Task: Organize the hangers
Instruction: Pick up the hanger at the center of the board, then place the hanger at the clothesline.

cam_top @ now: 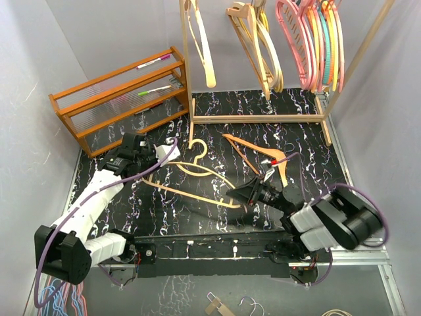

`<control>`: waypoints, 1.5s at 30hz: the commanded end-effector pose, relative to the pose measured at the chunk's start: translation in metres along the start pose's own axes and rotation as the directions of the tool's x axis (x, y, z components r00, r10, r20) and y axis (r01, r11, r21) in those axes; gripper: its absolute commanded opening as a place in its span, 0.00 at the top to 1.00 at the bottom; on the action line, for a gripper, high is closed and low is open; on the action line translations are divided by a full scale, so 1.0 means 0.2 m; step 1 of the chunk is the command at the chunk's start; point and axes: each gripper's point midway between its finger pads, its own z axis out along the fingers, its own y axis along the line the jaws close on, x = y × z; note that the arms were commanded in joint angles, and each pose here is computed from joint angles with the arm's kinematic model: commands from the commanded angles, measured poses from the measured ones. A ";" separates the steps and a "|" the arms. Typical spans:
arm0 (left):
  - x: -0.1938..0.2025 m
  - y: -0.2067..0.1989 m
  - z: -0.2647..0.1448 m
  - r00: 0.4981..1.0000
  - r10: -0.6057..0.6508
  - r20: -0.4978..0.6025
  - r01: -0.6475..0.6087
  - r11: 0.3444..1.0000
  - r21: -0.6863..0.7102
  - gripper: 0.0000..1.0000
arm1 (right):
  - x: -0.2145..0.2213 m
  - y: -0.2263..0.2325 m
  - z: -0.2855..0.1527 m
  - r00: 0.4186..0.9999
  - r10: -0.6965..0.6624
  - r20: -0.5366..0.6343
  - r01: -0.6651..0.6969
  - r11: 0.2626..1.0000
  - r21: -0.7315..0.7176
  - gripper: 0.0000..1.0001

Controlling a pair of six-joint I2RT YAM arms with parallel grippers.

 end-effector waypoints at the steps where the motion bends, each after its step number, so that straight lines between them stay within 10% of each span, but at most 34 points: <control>1: -0.03 0.07 0.02 0.997 -0.074 0.018 0.074 0.996 -0.042 1.00 | -0.28 0.26 -0.04 0.969 -0.022 0.245 0.049 0.993 -0.103 0.92; 9: -0.15 0.18 0.09 0.979 -0.194 0.067 0.198 0.978 -0.059 1.00 | -0.53 0.39 -0.06 0.941 -0.180 0.285 0.164 0.983 0.082 0.92; 11: -0.22 0.26 0.07 0.973 -0.218 0.082 0.224 0.971 -0.080 0.68 | -0.58 0.43 -0.05 0.939 -0.247 0.241 0.217 0.966 0.144 0.92; 13: -0.30 0.34 0.02 0.959 -0.266 0.101 0.276 0.956 -0.102 0.08 | -0.59 0.39 -0.07 0.948 -0.271 0.166 0.226 0.942 0.247 0.92; 14: -0.35 0.38 -0.01 0.950 -0.292 0.108 0.303 0.947 -0.108 0.03 | -0.62 0.39 -0.09 0.943 -0.296 0.153 0.243 0.925 0.290 0.92; 21: -0.72 0.69 -0.47 0.914 -0.333 0.232 0.378 0.906 -0.189 0.03 | -0.83 0.38 -0.27 0.884 -0.466 0.042 0.358 0.732 0.580 0.92; 30: -0.55 0.99 -0.72 0.848 -0.444 0.291 0.531 0.723 -0.442 0.03 | -1.27 0.71 -0.40 0.733 -0.677 0.072 0.447 0.558 0.699 0.92; 45: -0.31 1.08 -0.87 0.756 -0.549 0.356 0.651 0.578 -0.492 0.03 | -1.92 1.24 -0.07 0.476 -0.819 0.321 0.530 0.559 0.638 0.92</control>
